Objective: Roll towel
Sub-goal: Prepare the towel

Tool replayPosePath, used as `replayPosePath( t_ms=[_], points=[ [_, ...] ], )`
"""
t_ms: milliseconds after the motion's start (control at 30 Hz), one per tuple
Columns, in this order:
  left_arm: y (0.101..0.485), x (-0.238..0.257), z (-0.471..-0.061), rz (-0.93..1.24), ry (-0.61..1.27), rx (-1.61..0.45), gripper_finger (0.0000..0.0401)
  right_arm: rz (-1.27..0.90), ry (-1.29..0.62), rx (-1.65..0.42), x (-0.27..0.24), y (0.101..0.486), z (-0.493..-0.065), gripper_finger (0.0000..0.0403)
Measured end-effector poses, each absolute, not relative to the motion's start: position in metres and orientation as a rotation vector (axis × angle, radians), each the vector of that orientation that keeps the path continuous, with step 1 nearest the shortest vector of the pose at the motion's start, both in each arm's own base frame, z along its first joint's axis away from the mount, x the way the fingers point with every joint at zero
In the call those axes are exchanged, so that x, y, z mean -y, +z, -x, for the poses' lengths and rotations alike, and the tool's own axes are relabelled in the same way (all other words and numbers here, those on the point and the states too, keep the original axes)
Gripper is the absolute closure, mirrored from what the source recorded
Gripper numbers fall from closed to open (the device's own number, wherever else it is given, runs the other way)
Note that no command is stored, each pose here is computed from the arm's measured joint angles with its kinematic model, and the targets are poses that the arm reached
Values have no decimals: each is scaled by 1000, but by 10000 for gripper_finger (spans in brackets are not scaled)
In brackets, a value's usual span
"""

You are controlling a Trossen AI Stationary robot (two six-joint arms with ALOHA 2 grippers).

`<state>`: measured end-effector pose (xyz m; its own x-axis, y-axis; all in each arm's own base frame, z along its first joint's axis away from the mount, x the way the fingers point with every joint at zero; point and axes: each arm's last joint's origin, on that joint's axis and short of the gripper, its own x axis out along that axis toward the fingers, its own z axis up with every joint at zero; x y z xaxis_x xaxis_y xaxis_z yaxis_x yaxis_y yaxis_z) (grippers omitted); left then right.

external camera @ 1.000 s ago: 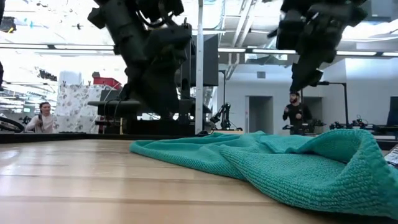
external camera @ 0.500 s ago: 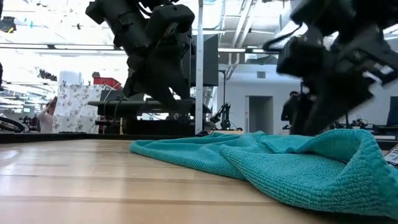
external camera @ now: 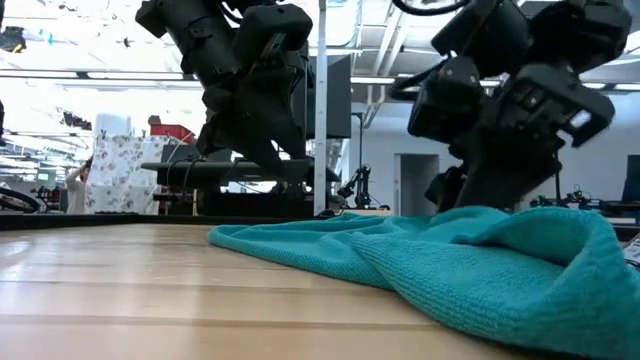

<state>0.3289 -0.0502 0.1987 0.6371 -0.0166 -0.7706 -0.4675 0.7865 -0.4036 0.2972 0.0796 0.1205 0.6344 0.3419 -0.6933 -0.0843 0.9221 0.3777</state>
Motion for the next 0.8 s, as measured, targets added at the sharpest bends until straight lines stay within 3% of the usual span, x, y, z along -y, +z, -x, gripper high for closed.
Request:
replayPosePath(
  t_ms=[133,200,400,567,800],
  points=[
    [199,50,-329,621,274,-852,253,-296,254,-887,-77,141,-297,357],
    [199,50,-329,620,273,-851,253,-273,248,-914,-72,157,-295,389],
    [205,50,-329,614,262,-835,253,-210,218,-906,-48,215,-292,399],
    [247,50,-330,591,196,-725,253,-155,137,-828,-19,255,-295,400],
    [277,52,-321,676,188,-620,253,-162,27,-796,17,269,-298,401]
  ],
)
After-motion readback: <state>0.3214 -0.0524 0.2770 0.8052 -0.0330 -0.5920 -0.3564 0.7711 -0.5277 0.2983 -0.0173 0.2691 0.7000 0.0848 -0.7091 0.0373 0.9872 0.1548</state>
